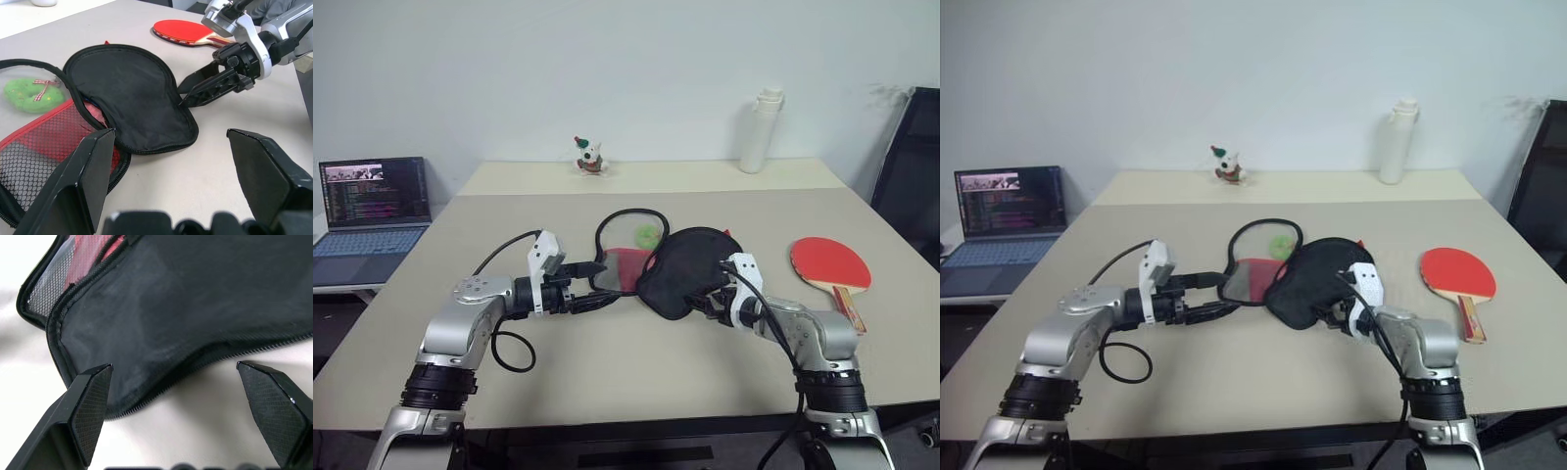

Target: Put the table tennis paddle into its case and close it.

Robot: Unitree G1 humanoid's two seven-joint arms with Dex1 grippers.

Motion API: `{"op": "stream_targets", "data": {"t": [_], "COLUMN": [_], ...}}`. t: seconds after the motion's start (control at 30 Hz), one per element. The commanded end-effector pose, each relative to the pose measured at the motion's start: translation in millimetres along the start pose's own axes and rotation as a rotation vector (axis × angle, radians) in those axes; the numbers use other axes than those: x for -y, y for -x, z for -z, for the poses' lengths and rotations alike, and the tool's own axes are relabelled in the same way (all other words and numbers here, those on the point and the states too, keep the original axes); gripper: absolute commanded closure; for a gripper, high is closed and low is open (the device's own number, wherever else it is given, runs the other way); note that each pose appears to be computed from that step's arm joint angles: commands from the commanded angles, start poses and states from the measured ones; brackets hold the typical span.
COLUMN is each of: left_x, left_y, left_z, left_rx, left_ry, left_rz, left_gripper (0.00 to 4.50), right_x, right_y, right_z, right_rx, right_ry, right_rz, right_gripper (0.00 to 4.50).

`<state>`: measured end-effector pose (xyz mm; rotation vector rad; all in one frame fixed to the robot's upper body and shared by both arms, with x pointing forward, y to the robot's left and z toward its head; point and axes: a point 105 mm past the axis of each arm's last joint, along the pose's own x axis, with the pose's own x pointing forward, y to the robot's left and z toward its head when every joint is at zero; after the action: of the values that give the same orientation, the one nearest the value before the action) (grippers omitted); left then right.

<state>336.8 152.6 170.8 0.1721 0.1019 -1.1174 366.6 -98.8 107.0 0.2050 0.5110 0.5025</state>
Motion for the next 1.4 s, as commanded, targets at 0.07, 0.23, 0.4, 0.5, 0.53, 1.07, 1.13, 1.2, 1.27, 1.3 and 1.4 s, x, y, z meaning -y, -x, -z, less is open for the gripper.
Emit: {"op": "stream_targets", "data": {"t": [0.07,0.23,0.4,0.5,0.53,1.07,1.13,1.2,1.27,1.3,1.4], "left_x": [-0.4,0.6,1.1,1.8,2.0,9.2,9.6,10.7,12.2,12.9,14.9], "left_y": [2.8,2.7,3.2,2.6,2.4,-6.2,-6.0,-6.0,-6.3,-6.4,-6.1], "left_z": [-9.3,-9.2,-9.3,-9.5,-9.7,-8.8,-8.6,-7.9,-6.8,-6.3,-5.0], "left_rx": [0.014,0.015,0.014,0.014,0.015,0.026,0.026,0.026,0.026,0.026,0.026], "left_ry": [-0.047,-0.047,-0.049,-0.050,-0.050,-0.054,-0.055,-0.056,-0.055,-0.055,-0.055], "left_rz": [-0.006,-0.006,-0.008,-0.009,-0.009,0.008,0.007,0.005,0.002,0.000,-0.006], "left_gripper": [0.53,0.53,0.53,0.53,0.53,0.53,0.53,0.53,0.53,0.53,0.53], "right_x": [-19.8,-37.9,-33.3,-22.8,-19.4,43.6,51.2,62.2,73.2,76.9,89.2], "right_y": [-7.9,-13.3,-3.9,5.0,7.7,26.9,27.5,28.7,29.5,29.7,32.3], "right_z": [-11.6,-14.3,-17.2,-21.5,-23.2,-47.1,-49.0,-52.9,-57.6,-59.4,-63.2], "right_rx": [0.046,0.074,0.066,0.055,0.052,-0.142,-0.175,-0.206,-0.230,-0.239,-0.270], "right_ry": [0.023,0.005,-0.011,-0.020,-0.021,0.098,0.135,0.183,0.226,0.241,0.289], "right_rz": [-0.053,-0.090,-0.100,-0.094,-0.091,-0.100,-0.103,-0.091,-0.071,-0.065,-0.043], "right_gripper": [0.04,0.65,2.44,3.50,3.87,4.46,4.46,4.46,4.46,4.46,4.46]}}
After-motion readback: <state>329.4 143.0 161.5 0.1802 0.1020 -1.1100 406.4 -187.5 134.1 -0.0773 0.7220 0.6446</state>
